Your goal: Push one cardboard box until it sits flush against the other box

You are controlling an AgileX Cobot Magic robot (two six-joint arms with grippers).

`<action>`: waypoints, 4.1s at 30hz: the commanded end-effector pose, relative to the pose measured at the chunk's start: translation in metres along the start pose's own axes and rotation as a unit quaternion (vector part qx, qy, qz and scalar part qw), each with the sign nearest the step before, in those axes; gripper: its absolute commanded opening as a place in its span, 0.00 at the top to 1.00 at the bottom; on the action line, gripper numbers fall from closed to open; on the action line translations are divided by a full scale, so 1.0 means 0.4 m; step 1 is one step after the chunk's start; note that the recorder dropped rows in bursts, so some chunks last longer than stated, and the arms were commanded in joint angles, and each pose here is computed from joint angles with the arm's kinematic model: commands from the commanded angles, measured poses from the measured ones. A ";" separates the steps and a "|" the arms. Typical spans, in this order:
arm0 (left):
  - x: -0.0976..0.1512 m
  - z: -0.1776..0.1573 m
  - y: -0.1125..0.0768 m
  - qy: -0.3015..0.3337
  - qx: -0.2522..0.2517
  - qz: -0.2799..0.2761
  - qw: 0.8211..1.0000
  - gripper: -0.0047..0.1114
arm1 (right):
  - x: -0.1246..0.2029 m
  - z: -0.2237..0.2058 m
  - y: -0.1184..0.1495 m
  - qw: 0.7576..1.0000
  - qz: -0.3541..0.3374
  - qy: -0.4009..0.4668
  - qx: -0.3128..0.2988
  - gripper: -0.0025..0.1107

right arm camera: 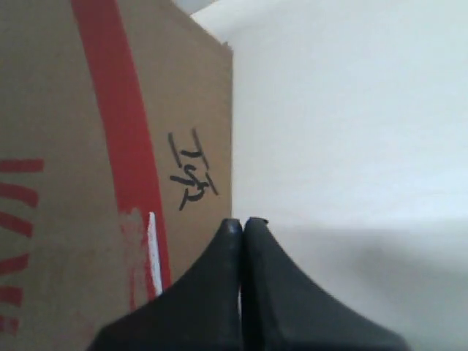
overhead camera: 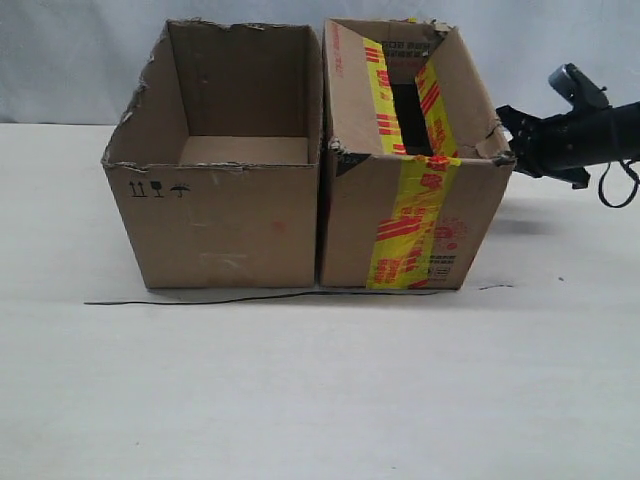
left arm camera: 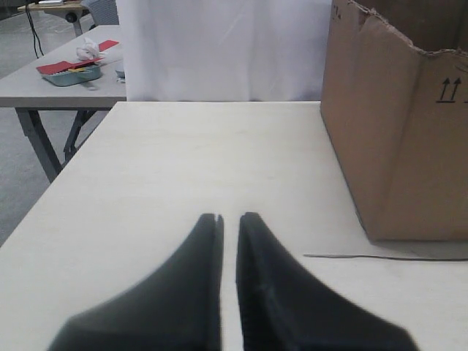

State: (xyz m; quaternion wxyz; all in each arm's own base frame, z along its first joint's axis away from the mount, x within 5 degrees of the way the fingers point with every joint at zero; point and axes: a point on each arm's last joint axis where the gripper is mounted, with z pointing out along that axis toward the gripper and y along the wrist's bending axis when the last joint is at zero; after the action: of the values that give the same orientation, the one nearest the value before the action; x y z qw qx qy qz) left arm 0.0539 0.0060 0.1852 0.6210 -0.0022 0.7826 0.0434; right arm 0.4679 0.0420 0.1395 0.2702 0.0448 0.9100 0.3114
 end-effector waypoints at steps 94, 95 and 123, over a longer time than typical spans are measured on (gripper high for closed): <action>-0.003 0.000 0.000 -0.008 0.001 0.000 1.000 0.96 | 0.806 -0.661 0.085 0.886 -0.268 -0.335 0.175 0.98; -0.003 0.000 0.000 -0.008 0.001 0.000 1.000 0.96 | 0.807 -0.660 0.084 0.887 -0.269 -0.332 0.177 0.98; -0.003 0.000 0.000 -0.008 0.001 0.000 1.000 0.96 | 0.810 -0.658 0.081 0.890 -0.265 -0.324 0.179 0.98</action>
State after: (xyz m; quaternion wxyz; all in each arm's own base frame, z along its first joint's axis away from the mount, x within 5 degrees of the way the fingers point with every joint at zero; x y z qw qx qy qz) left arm 0.0539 0.0060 0.1852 0.6210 -0.0022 0.7826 0.0434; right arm 0.0532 0.0063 0.1836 0.6100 -0.0486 0.7903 0.0309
